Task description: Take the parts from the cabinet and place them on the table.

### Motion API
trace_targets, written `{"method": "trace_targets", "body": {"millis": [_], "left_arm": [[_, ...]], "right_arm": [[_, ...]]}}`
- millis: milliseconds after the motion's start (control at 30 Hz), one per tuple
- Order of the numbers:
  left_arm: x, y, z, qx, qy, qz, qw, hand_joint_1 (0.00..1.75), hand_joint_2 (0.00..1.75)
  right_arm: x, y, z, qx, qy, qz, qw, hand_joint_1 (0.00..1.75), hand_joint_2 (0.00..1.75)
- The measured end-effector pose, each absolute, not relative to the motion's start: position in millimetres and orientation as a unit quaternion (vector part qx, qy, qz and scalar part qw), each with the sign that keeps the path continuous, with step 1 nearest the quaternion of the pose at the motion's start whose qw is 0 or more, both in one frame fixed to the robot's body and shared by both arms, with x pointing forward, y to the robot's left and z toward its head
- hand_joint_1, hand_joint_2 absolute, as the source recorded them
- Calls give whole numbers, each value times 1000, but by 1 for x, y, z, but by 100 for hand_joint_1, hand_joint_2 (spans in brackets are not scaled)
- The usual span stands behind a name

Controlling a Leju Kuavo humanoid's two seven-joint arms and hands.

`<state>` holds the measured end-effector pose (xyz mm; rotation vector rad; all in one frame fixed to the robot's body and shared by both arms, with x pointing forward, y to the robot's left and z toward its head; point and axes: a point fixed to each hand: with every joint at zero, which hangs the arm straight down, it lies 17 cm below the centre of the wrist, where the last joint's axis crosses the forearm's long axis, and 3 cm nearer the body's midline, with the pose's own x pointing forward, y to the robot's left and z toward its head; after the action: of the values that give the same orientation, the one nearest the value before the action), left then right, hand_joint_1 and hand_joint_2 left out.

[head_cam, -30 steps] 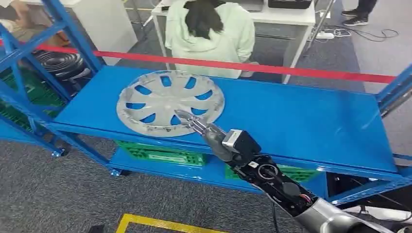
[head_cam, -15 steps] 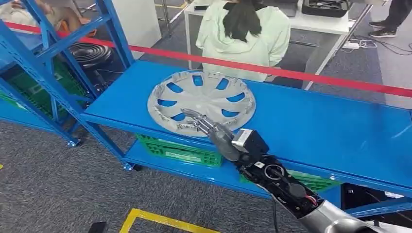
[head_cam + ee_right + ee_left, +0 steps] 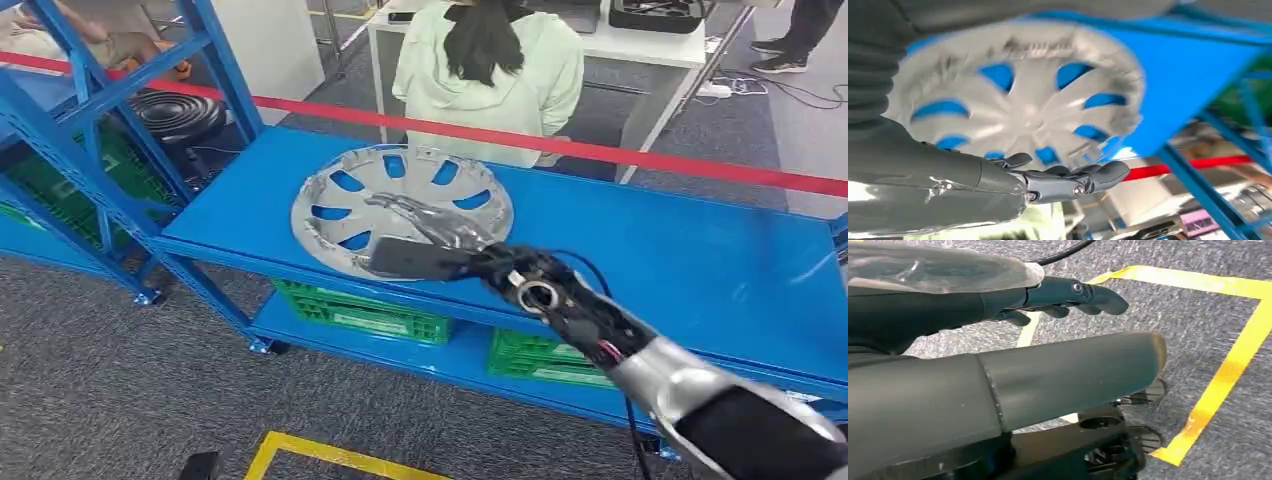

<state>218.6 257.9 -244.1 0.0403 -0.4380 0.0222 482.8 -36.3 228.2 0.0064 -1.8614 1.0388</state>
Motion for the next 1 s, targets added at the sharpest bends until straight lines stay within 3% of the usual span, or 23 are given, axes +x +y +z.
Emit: {"method": "trace_targets", "body": {"millis": [267, 533, 1000], "left_arm": [[221, 270, -244, 28, -218, 17, 975, 0, 0], [220, 277, -244, 35, -217, 20, 975, 0, 0], [215, 289, -247, 44, -214, 23, 976, 0, 0]], "right_arm": [[531, -31, 190, -97, -668, 573, 465, 0, 175], [544, -24, 181, -127, -622, 629, 448, 0, 175], [548, -2, 254, -135, -598, 668, 422, 0, 175]]}}
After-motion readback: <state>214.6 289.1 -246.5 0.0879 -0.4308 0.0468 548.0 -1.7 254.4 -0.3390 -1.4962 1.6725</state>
